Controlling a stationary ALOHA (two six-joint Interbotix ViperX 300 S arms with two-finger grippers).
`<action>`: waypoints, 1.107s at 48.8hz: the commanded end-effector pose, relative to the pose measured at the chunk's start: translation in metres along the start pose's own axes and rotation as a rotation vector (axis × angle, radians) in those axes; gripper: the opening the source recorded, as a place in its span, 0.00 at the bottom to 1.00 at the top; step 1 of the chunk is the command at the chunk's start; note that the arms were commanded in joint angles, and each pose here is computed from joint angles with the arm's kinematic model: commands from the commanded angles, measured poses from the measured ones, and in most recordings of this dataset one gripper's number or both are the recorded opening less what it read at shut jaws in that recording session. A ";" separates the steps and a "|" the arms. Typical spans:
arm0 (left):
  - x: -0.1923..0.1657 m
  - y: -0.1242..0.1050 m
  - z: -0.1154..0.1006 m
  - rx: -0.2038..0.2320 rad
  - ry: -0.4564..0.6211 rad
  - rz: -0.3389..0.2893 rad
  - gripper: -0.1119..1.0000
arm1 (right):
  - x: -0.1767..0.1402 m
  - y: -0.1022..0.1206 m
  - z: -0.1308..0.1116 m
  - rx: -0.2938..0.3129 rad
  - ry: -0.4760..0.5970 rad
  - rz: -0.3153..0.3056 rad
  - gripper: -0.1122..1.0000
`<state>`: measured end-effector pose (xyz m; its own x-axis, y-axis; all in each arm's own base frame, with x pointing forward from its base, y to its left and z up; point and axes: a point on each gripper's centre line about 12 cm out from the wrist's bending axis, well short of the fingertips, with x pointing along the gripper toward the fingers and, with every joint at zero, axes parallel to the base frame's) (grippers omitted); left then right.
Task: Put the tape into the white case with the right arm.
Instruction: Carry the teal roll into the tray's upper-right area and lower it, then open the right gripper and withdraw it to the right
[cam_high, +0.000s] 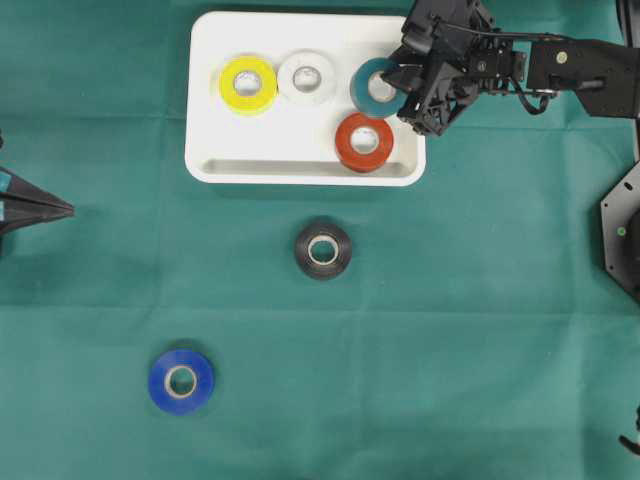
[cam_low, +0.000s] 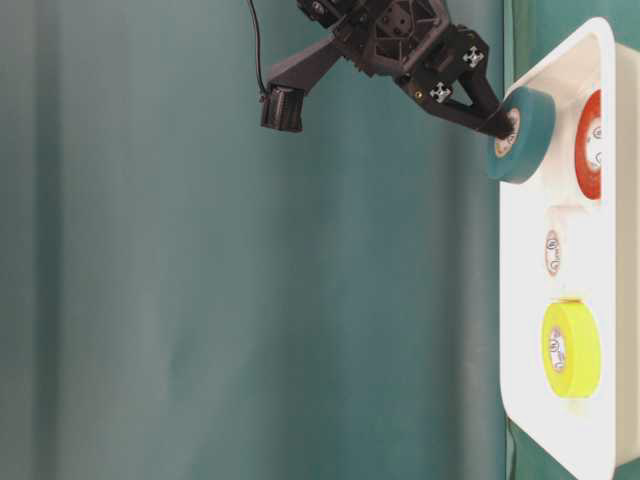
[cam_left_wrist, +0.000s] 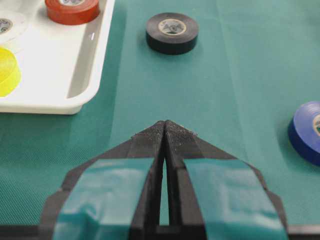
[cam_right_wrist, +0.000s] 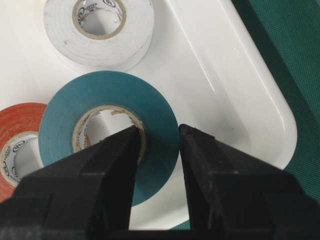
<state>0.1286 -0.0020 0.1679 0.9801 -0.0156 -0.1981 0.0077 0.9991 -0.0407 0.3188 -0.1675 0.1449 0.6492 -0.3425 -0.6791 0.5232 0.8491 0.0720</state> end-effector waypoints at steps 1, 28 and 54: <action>0.000 0.000 0.005 0.000 -0.012 0.000 0.10 | -0.003 0.000 0.013 0.003 -0.038 0.002 0.09; 0.001 0.000 0.004 0.000 -0.011 0.000 0.10 | -0.003 -0.003 0.008 -0.002 -0.019 -0.009 0.69; 0.000 0.000 0.004 0.000 -0.011 0.000 0.10 | -0.061 -0.006 -0.036 0.005 -0.035 -0.004 0.69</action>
<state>0.1286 -0.0022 0.1679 0.9800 -0.0171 -0.1981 0.0089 0.9991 -0.0422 0.2657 -0.1421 0.1494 0.6401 -0.3489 -0.6845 0.5318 0.8442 0.0670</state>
